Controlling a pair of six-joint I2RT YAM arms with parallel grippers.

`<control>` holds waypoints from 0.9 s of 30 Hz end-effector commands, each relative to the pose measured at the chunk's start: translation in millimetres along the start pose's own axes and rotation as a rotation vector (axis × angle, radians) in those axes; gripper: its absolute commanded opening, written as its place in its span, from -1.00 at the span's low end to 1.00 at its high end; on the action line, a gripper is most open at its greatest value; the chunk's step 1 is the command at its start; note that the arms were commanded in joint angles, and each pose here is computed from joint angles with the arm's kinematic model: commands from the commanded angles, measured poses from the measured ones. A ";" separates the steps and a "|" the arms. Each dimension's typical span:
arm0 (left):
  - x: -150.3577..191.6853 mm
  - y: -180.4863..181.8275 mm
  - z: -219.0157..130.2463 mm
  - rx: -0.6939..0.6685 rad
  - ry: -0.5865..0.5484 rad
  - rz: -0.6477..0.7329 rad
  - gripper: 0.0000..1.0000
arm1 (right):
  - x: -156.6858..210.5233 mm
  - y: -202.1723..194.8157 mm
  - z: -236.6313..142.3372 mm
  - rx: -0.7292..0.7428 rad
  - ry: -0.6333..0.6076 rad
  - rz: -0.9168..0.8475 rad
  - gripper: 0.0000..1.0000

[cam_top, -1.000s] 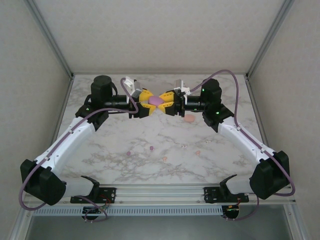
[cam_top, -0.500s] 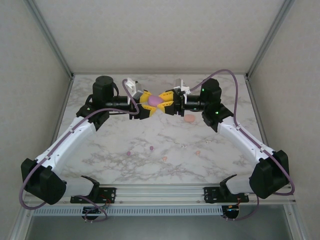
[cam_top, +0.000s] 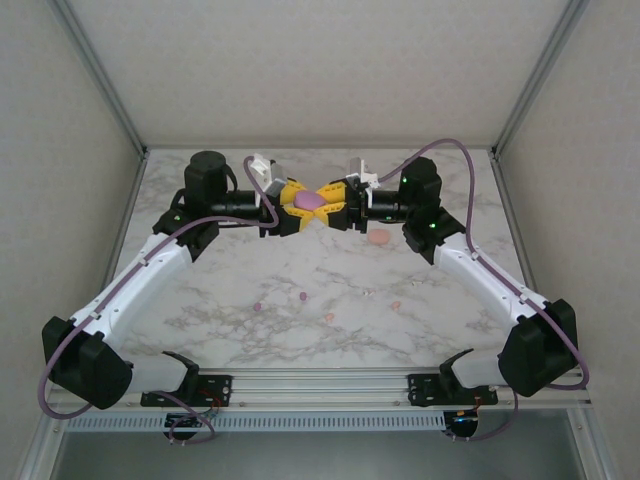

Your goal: Insert wireless bluetooth earbuds into charging case

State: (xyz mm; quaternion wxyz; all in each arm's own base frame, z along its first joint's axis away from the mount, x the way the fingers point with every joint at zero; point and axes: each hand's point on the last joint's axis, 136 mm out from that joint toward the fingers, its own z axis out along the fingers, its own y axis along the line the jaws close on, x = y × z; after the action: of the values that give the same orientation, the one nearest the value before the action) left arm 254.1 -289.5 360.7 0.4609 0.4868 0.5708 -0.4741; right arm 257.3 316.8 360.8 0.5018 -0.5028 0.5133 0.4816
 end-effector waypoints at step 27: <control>-14.3 -2.1 -4.8 0.019 -0.023 0.025 0.05 | -15.7 1.9 -1.1 0.017 -0.030 -0.045 -0.39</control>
State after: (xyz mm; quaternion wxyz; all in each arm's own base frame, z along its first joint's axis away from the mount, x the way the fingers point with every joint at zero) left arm 256.4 -285.7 358.3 0.4568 0.4830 0.5783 -0.4729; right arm 259.1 315.4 364.1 0.5116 -0.4992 0.5147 0.4735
